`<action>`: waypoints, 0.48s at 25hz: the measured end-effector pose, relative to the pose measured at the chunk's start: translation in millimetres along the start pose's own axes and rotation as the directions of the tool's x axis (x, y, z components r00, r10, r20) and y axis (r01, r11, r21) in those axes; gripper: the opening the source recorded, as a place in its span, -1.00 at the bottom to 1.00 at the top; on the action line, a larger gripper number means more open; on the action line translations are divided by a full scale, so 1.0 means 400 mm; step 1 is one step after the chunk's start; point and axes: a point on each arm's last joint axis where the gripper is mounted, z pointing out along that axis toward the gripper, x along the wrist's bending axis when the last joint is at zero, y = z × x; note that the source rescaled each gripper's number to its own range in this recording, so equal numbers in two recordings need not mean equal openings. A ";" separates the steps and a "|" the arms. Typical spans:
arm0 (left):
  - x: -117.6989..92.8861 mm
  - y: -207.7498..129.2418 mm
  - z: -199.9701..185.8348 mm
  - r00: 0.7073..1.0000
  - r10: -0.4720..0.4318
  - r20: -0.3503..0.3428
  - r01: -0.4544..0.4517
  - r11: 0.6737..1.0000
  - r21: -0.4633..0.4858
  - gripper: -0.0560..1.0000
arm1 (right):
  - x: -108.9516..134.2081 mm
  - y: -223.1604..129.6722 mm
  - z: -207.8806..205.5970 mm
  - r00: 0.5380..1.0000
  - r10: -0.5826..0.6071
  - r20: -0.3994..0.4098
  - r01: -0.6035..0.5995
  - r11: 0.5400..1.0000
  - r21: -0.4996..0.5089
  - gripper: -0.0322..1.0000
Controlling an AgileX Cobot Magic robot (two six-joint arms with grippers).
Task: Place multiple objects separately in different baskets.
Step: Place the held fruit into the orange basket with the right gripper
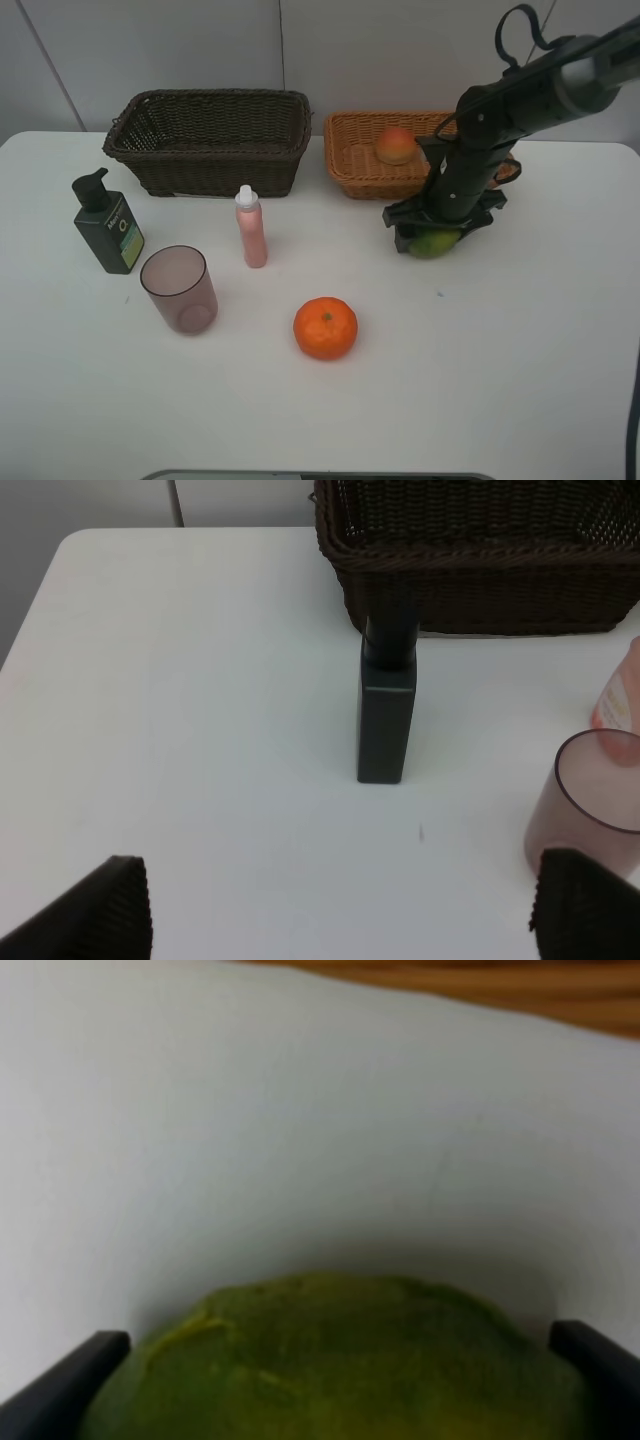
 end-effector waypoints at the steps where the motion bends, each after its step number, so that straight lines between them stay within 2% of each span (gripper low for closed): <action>1: 0.000 0.000 0.000 1.000 0.000 0.000 0.000 1.000 0.000 0.96 | 0.000 0.000 -0.004 1.000 0.000 0.000 0.000 1.000 0.000 0.20; 6: 0.000 0.000 0.000 1.000 0.000 0.000 0.000 1.000 0.000 0.96 | -0.006 0.009 -0.067 1.000 0.008 0.009 -0.008 1.000 0.001 0.20; 12: 0.000 0.000 0.000 1.000 0.000 0.000 0.000 1.000 0.000 0.96 | -0.010 0.076 -0.190 0.999 0.032 0.022 -0.031 0.999 -0.013 0.20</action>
